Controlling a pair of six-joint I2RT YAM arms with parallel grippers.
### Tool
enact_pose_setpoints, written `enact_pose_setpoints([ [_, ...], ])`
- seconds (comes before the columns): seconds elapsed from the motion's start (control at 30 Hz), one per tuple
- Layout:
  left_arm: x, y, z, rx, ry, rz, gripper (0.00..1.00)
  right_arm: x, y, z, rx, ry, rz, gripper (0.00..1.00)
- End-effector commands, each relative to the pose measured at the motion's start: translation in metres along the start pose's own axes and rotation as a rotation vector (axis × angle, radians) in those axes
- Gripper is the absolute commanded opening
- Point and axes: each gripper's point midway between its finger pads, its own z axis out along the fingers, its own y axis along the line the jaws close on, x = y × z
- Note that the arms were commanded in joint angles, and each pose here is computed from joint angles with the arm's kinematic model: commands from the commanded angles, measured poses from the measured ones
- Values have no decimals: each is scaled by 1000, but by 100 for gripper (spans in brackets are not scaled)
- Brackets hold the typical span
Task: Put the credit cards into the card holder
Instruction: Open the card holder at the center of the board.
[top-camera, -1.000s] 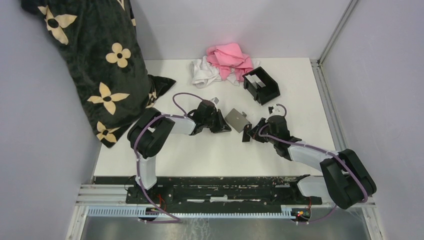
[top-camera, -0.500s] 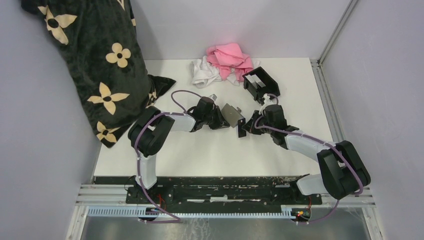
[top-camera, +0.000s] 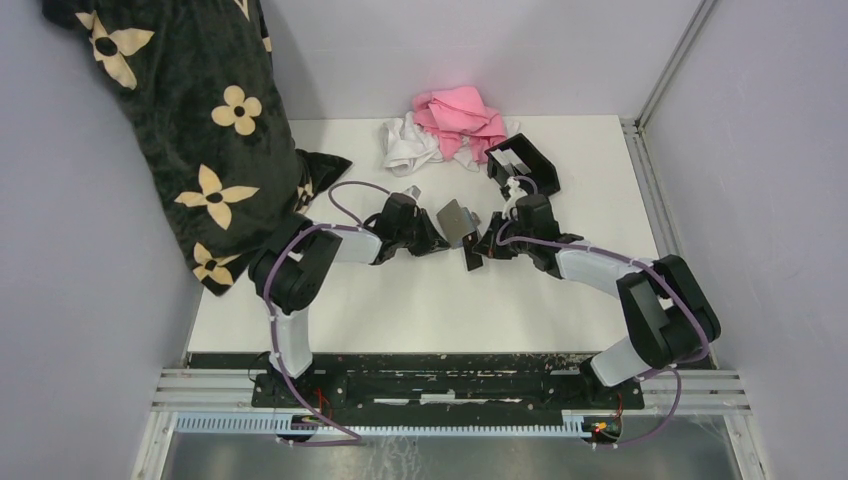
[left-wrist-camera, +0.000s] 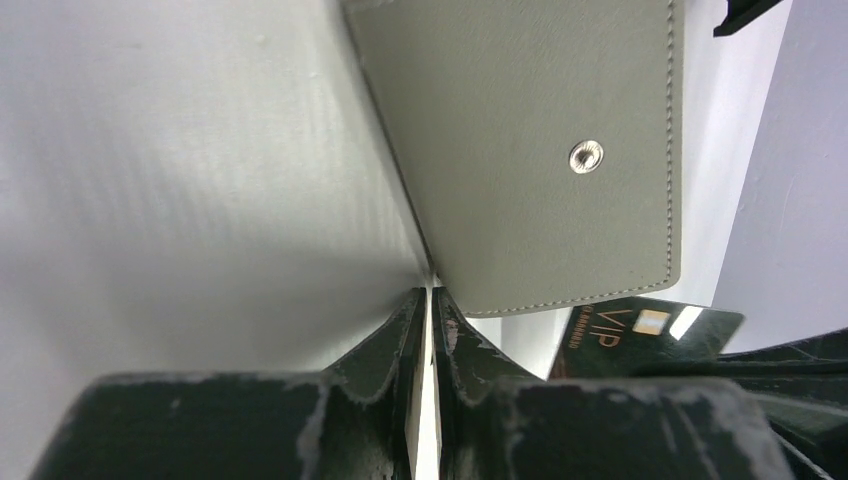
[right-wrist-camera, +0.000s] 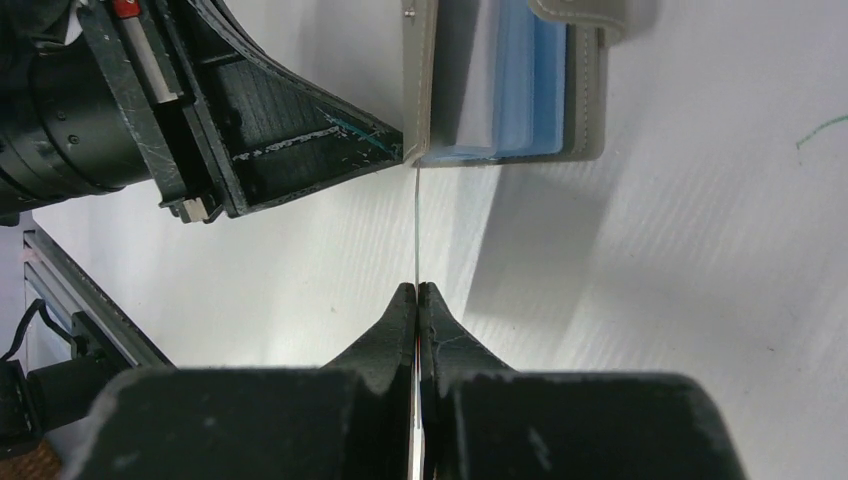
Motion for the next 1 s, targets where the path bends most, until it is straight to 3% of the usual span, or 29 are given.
enact_pose_setpoints([
  [0.0, 27, 84, -15, -274, 38, -23, 16, -34, 21, -11, -9, -74, -84, 1],
  [0.17, 21, 91, -15, -283, 29, -52, 16, -50, 18, -19, 55, -90, -117, 1],
  [0.97, -7, 91, -5, -273, -10, -106, 17, -104, -11, 25, 224, -55, -114, 1],
])
